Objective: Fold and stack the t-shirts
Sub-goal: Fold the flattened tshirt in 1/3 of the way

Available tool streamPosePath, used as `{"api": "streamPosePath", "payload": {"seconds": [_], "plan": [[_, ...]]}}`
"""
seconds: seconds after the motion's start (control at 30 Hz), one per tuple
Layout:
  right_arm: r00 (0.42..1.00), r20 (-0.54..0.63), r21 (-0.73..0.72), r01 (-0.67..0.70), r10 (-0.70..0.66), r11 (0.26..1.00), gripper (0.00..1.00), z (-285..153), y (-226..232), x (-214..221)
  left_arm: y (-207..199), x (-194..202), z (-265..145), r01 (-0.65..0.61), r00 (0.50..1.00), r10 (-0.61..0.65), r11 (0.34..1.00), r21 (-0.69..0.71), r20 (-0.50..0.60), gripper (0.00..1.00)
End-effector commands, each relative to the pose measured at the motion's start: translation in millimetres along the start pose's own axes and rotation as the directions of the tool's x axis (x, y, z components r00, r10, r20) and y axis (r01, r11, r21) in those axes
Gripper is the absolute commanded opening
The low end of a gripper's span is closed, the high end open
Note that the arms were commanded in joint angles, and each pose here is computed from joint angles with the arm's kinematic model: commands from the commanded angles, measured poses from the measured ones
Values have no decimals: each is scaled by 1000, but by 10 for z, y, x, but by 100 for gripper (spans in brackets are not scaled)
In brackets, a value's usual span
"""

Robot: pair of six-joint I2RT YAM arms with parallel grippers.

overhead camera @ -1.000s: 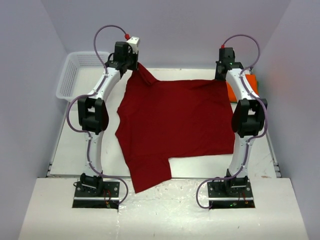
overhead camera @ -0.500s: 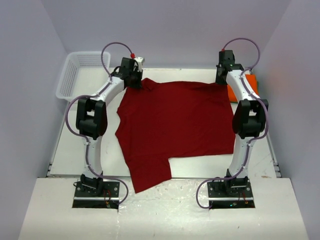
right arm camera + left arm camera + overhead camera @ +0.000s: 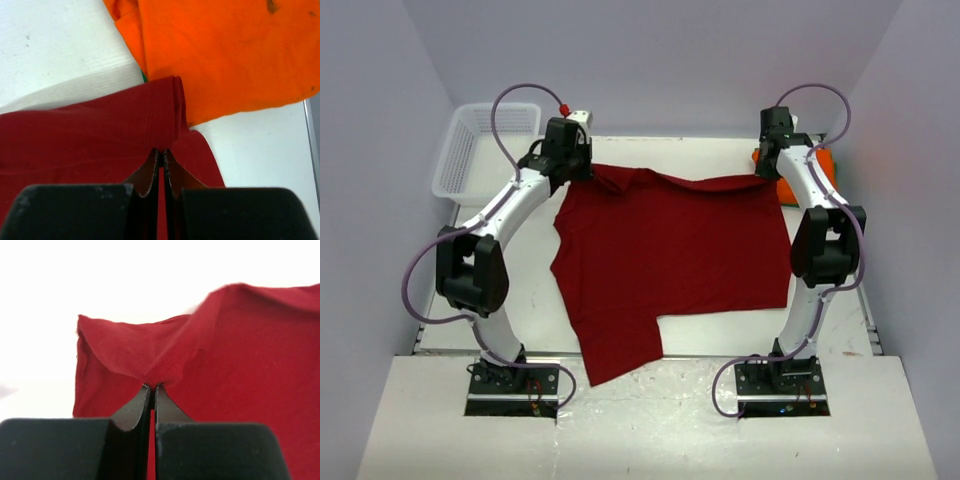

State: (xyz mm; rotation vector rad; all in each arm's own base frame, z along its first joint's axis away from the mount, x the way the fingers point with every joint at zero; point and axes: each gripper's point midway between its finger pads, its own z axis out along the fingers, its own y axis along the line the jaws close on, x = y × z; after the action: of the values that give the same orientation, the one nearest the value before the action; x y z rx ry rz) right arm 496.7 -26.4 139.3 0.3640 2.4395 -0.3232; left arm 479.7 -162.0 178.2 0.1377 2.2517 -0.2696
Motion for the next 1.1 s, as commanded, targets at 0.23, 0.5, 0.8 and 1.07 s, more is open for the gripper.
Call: {"api": "streamPosePath", "payload": {"seconds": [0.23, 0.5, 0.8, 1.07], "plan": [[997, -23, 66, -70, 71, 995, 0, -261, -232, 186, 165, 397, -345, 84, 995, -89, 992, -90, -50, 0], [995, -34, 109, -89, 93, 990, 0, -302, -324, 322, 74, 807, -422, 81, 989, -90, 993, -82, -114, 0], [992, -13, 158, -125, 128, 980, 0, -292, -452, 278, -158, 789, -688, 80, 994, -81, 997, -25, -75, 0], [992, -16, 150, -125, 128, 981, 0, -264, -439, 241, -183, 647, -858, 95, 995, -95, 995, -8, -21, 0]]}}
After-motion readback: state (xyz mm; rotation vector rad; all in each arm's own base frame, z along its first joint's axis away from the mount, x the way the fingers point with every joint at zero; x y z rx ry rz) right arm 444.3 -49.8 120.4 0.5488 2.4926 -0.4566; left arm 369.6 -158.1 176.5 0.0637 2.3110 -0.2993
